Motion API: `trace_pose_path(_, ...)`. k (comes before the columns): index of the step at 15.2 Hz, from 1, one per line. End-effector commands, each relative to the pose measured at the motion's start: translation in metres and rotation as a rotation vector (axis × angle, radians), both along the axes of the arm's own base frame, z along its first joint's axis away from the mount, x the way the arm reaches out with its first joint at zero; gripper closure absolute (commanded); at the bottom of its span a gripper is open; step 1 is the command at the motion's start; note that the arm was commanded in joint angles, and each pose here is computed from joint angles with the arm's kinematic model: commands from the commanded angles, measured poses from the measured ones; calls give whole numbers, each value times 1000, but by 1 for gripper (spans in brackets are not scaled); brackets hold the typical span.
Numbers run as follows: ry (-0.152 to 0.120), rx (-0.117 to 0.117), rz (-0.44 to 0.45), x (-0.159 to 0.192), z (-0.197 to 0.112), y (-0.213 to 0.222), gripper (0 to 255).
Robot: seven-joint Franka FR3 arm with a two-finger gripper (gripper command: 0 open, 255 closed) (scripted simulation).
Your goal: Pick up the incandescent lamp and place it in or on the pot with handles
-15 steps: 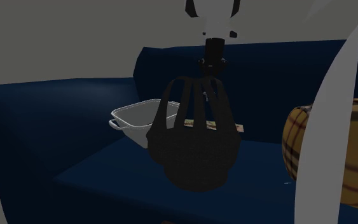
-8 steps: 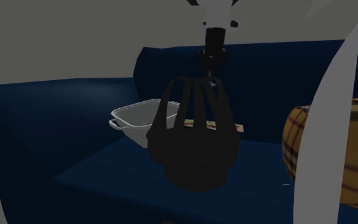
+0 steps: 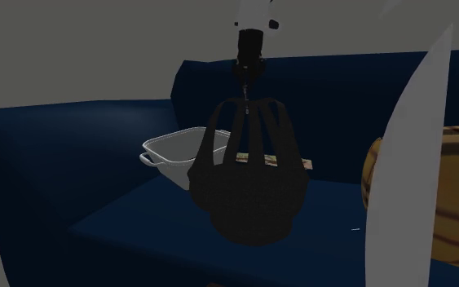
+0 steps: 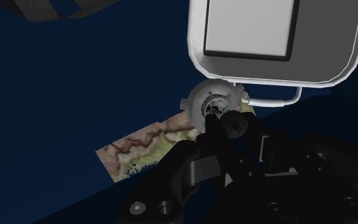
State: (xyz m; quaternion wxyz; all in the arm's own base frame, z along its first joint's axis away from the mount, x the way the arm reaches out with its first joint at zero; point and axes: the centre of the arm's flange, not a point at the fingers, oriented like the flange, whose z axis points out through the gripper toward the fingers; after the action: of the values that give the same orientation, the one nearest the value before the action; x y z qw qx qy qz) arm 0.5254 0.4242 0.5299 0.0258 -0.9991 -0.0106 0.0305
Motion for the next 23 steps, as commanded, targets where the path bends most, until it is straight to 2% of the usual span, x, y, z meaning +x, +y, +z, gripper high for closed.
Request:
trace_pose_path(1, 0, 0, -1, -17, 3, 20, 255)
trace_pose_path(13, 0, 0, -1, -120, 19, 138, 255)
trace_pose_path(23, 0, 0, -1, -120, -34, 138, 255)
